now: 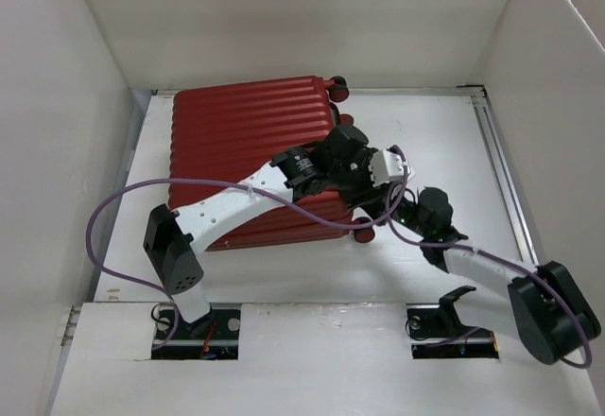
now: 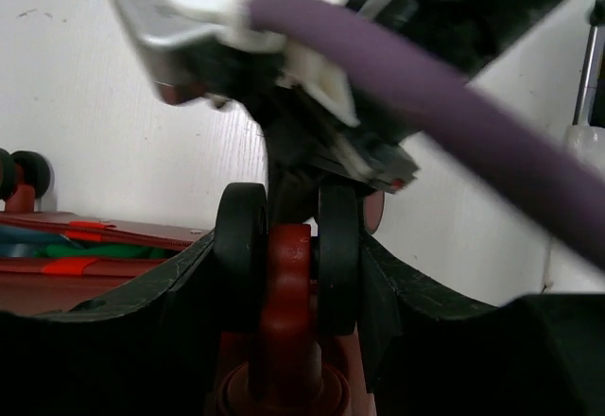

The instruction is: Pack the luggage

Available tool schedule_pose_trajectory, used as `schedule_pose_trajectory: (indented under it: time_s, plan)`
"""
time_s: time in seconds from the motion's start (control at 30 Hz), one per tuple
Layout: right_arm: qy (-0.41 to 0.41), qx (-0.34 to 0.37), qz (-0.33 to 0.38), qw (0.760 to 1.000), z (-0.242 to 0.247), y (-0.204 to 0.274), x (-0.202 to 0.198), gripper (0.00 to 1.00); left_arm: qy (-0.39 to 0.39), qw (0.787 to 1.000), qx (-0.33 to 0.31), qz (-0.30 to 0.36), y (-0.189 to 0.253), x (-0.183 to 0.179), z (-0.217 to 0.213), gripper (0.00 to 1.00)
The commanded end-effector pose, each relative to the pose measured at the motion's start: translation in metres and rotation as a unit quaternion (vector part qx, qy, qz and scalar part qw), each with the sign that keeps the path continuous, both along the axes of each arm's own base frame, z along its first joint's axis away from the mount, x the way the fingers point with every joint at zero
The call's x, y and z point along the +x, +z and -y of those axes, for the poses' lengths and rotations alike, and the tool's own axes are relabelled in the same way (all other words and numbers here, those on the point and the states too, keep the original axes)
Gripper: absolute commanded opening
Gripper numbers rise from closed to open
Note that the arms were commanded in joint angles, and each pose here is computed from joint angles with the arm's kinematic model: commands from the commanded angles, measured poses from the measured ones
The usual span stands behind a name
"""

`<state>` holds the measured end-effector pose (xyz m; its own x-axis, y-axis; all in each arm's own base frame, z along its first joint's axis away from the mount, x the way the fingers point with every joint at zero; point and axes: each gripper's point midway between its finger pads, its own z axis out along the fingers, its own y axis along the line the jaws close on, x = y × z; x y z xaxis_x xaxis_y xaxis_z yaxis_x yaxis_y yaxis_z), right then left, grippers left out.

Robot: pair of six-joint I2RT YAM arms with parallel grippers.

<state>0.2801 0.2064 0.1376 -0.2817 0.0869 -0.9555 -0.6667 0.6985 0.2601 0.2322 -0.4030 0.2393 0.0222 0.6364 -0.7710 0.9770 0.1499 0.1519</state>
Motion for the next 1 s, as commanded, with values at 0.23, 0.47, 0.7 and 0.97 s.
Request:
schedule_pose_trajectory:
  time_s: [0.23, 0.47, 0.7, 0.97]
  plan:
    - [-0.088, 0.016, 0.104, 0.99, 0.047, 0.073, 0.117, 0.0, -0.071, 0.993, 0.022, -0.094, 0.001, -0.077, -0.067, 0.0]
    - [-0.097, 0.047, 0.071, 0.992, 0.031, 0.062, 0.177, 0.0, -0.185, 0.975, 0.076, -0.101, -0.012, -0.137, -0.088, 0.0]
    - [-0.218, 0.033, 0.025, 0.975, 0.053, 0.05, 0.245, 0.0, -0.289, 0.945, 0.114, -0.102, -0.013, -0.177, -0.13, 0.0]
    - [-0.21, 0.07, 0.004, 0.975, 0.052, 0.047, 0.298, 0.0, -0.332, 0.932, 0.115, -0.085, -0.017, -0.196, -0.144, 0.0]
